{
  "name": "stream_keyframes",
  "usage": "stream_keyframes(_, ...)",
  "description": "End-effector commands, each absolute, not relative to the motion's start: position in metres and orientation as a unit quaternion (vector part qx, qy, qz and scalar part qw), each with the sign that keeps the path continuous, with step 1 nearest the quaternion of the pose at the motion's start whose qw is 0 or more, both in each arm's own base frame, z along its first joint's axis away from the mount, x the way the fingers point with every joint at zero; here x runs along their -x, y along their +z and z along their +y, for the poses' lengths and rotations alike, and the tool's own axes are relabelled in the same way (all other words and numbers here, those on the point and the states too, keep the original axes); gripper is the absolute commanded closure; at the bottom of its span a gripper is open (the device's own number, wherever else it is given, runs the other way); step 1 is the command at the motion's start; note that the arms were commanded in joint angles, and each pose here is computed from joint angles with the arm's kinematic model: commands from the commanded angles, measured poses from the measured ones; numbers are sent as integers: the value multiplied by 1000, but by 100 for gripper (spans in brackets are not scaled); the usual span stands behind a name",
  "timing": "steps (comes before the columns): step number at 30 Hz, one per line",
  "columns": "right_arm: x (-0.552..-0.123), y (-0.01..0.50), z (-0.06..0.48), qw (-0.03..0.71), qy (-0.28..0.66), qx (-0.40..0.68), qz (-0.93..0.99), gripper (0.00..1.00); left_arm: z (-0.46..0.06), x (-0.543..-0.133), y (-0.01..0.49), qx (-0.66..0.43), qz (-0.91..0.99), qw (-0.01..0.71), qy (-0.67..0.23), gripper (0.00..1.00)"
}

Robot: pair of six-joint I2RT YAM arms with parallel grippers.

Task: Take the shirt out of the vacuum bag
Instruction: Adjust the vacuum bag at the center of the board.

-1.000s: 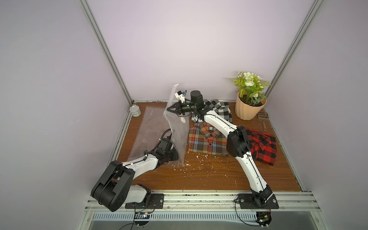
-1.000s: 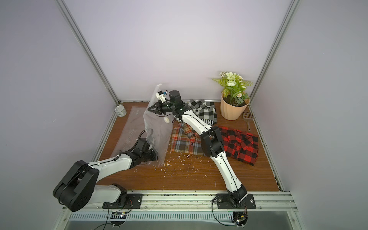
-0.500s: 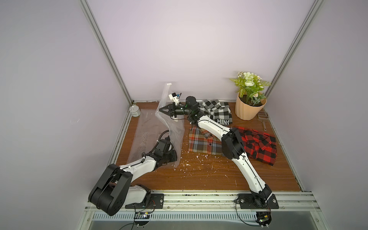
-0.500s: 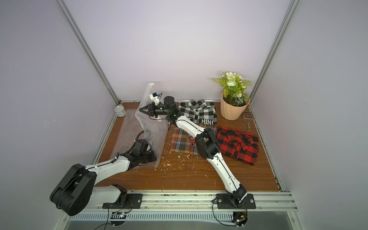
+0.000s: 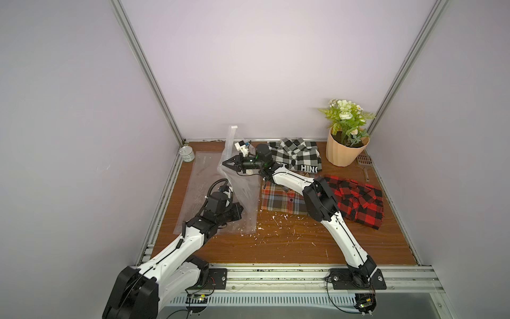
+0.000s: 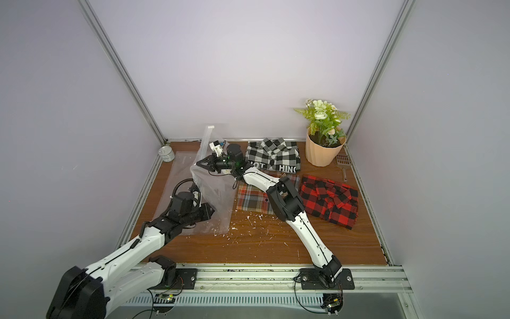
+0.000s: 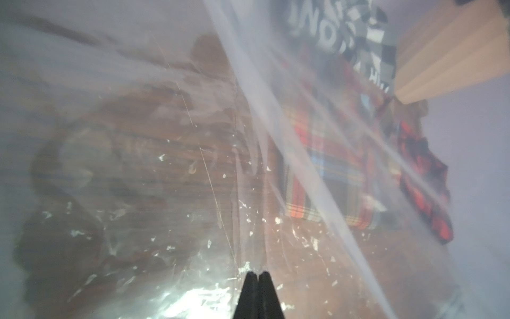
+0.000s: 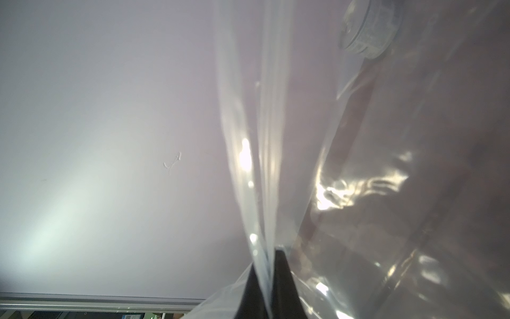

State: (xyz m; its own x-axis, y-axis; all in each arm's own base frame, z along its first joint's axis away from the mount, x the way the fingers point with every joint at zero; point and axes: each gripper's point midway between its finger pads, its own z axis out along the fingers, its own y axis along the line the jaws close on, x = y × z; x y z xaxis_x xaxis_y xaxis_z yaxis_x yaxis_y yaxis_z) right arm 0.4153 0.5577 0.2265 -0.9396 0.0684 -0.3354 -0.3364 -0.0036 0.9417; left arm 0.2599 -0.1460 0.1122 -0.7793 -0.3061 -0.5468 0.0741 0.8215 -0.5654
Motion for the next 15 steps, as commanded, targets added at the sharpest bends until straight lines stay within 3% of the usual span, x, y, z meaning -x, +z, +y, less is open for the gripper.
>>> stream_keyframes(1,-408,275,560,190,724,124,652,98,-123,-260,148,101,890,362,-259,99)
stream_keyframes(8,-405,275,573,195,728,120,646,97,-82,-249,251,130,844,475,-215,99)
stream_keyframes(15,-399,276,589,195,729,126,644,90,-72,-240,298,125,817,520,-216,98)
